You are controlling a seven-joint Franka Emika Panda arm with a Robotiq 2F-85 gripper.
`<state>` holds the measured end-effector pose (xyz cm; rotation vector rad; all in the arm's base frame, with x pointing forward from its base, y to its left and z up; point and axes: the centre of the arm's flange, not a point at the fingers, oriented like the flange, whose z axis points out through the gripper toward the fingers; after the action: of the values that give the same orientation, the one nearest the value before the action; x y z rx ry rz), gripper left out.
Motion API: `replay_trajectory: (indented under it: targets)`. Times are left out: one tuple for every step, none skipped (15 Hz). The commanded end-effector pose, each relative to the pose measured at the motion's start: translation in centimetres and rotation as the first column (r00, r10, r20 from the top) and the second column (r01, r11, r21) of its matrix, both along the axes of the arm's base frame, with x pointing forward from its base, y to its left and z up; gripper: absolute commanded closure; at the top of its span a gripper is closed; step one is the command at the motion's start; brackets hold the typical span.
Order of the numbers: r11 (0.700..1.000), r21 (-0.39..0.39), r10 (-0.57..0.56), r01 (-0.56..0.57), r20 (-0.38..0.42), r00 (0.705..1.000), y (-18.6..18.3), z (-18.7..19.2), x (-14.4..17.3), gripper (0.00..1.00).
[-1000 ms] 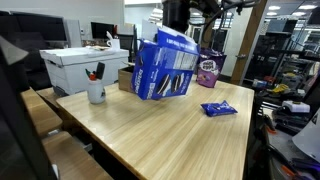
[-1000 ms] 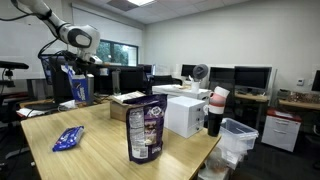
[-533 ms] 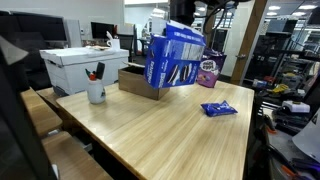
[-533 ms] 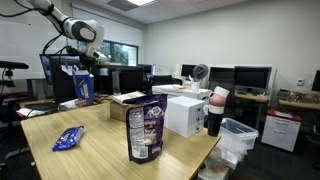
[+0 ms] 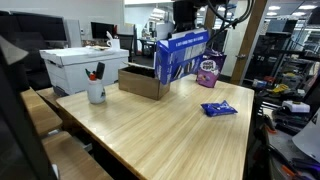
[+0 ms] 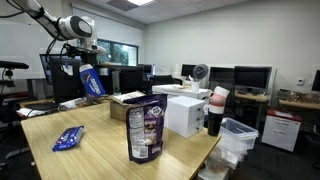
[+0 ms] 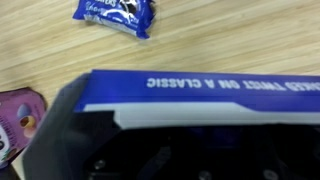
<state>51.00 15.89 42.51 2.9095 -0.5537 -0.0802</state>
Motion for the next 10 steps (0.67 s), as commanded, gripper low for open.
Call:
replay_trajectory:
  targets:
    - [0.983,-0.183,-0.008,0.02,0.068,0.998,0.2,-0.4,-1.2,0.94]
    - [0.974,-0.227,-0.001,0.02,0.083,0.997,0.3,-0.7,-1.3,0.94]
    - [0.961,-0.277,0.009,0.018,0.097,0.995,0.3,-1.0,-1.4,0.94]
    - [0.943,-0.333,0.021,0.018,0.113,0.993,0.2,-1.3,-1.6,0.94]
    - [0.926,-0.376,0.033,0.017,0.126,0.991,0.2,-1.6,-1.8,0.94]
    - [0.904,-0.427,0.046,0.017,0.136,0.99,0.1,-2.0,-2.0,0.94]
    - [0.881,-0.472,0.055,0.019,0.141,0.988,0.0,-2.4,-2.2,0.94]
    - [0.858,-0.513,0.059,0.023,0.143,0.988,-0.1,-2.9,-2.5,0.94]
    - [0.832,-0.554,0.057,0.028,0.137,0.989,-0.3,-3.5,-2.8,0.94]
    - [0.801,-0.598,0.056,0.034,0.131,0.99,-0.5,-4.1,-3.1,0.94]
